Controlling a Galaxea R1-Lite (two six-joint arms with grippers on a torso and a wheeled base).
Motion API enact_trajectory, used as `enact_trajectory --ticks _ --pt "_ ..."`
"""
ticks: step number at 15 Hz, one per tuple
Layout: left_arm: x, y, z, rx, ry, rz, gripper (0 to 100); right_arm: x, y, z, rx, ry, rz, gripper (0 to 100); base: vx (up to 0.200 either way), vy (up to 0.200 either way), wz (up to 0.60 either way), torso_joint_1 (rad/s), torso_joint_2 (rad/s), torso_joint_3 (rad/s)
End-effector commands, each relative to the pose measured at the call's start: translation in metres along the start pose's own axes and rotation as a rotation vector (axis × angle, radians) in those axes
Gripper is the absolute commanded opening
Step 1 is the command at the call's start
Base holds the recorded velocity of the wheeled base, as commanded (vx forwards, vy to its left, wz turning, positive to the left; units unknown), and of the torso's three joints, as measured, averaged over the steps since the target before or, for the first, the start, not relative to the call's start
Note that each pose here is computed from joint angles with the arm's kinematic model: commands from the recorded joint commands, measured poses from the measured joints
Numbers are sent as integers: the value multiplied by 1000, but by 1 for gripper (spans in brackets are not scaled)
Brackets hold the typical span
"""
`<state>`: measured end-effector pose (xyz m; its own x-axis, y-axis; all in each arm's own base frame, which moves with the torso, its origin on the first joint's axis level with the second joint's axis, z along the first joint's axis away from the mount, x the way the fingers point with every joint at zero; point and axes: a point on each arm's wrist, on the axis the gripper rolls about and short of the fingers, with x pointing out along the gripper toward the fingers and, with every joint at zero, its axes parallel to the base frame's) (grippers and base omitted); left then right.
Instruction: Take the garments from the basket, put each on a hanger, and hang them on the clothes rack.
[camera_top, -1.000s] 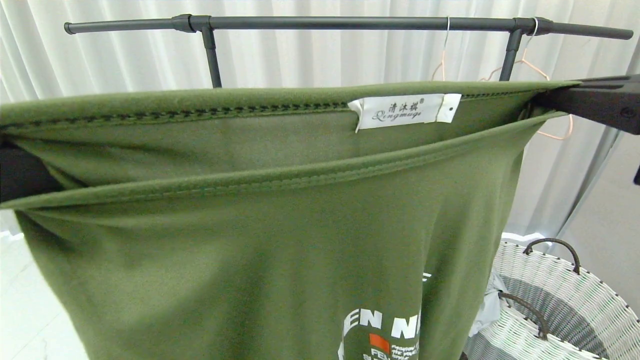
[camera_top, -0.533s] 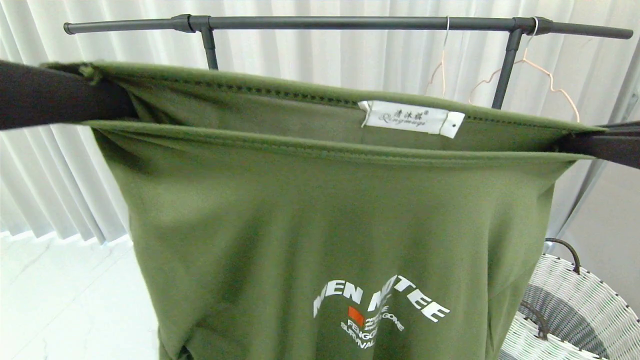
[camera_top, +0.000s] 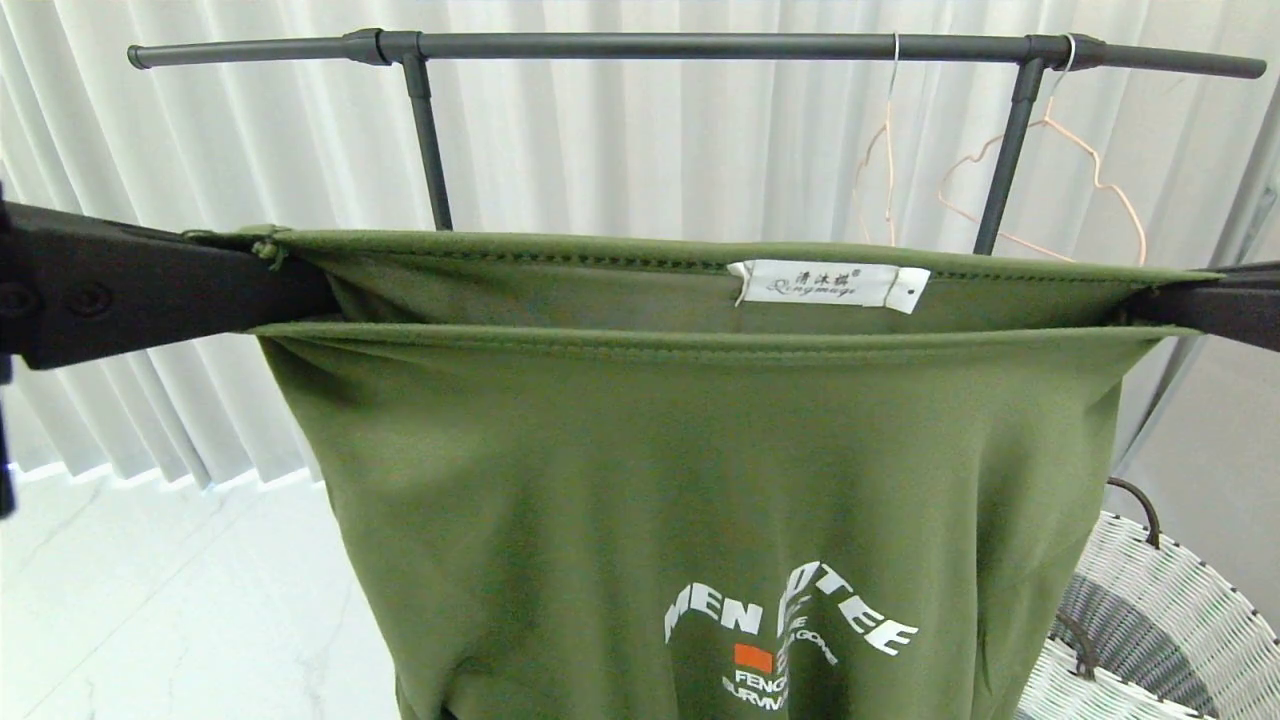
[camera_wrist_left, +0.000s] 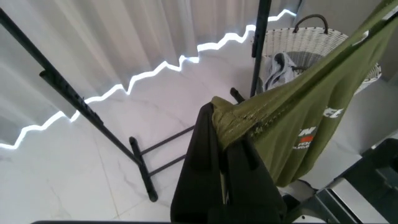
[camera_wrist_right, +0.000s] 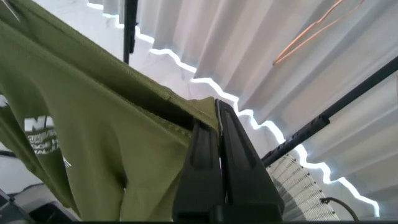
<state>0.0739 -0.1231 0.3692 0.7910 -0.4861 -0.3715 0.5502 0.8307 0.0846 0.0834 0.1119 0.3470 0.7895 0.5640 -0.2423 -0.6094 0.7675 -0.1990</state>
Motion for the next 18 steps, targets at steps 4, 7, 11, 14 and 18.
enact_trajectory --ticks 4,7,11,14,18 --pt "3 -1 0 23 6 8 0 1 3 -13 -17 37 17 100 0 0 0 0 0 0" --pt "14 0 0 36 31 87 0 -14 2 -29 -19 33 76 100 0 0 0 0 0 0" --pt "29 2 -4 49 67 208 0 -40 -6 -35 6 -39 178 100 0 0 0 0 0 0" --pt "30 3 -15 67 98 217 0 -35 -25 -47 105 93 -71 100 0 0 0 0 0 0" --pt "9 18 -21 94 69 296 0 -36 -61 -73 223 336 -493 100 0 0 0 0 0 0"
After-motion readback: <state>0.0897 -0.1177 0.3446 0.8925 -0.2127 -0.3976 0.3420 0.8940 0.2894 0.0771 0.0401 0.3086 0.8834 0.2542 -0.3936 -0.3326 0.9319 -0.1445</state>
